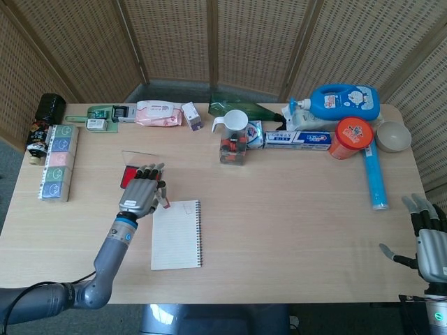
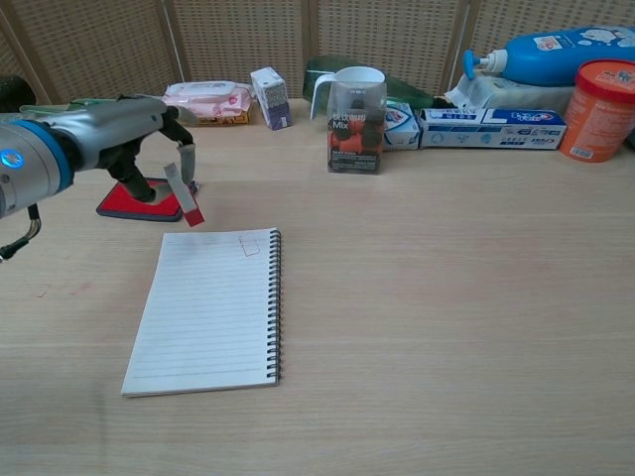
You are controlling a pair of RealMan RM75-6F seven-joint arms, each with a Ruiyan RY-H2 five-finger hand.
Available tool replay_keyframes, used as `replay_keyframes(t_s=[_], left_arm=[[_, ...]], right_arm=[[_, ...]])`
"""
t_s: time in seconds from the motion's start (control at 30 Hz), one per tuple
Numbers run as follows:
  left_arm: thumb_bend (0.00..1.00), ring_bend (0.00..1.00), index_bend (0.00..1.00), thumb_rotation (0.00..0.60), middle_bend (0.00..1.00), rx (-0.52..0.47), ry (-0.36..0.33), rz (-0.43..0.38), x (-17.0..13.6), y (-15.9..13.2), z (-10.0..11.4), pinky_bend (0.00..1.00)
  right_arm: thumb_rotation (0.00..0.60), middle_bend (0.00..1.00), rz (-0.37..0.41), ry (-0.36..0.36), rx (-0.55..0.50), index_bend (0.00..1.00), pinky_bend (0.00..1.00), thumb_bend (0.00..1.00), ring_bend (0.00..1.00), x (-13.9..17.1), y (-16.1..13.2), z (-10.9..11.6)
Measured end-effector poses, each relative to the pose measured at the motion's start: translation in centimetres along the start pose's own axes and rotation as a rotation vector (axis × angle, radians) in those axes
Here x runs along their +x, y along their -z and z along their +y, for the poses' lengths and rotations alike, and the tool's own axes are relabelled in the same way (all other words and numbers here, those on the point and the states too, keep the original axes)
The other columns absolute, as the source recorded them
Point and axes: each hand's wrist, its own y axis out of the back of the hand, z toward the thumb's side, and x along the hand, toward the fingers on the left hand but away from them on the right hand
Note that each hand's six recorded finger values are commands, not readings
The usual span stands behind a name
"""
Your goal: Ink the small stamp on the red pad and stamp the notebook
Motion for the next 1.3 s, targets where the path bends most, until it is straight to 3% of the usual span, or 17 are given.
replay_keyframes(t_s=[0.2, 0.4, 1.3], left_arm=[[0.44, 0.0, 0.64, 0.6, 0.0, 0.008, 0.01, -0.087, 0.7, -2.0, -2.1, 0.04], [0.44, 0.0, 0.64, 0.6, 0.0, 0.037, 0.01, -0.119, 1.0, -3.4, -2.9, 0.04], [0.44, 0.0, 0.64, 0.6, 0.0, 0.077, 0.01, -0.099, 1.4, -1.9, -4.0, 0.04]], right_arm=[[0.52, 0.0, -0.007, -0.001, -0.002, 0.0, 0.0, 0.06, 0.0, -0.1, 0.2, 0.0], [0.522, 0.0, -0.008, -0.004, -0.001, 0.0, 0.0, 0.06, 0.0, -0.1, 0.2, -0.1], [0.522, 0.0, -0.018, -0.007, 0.002, 0.0, 0.0, 0.06, 0.0, -0.1, 0.3, -0.1]])
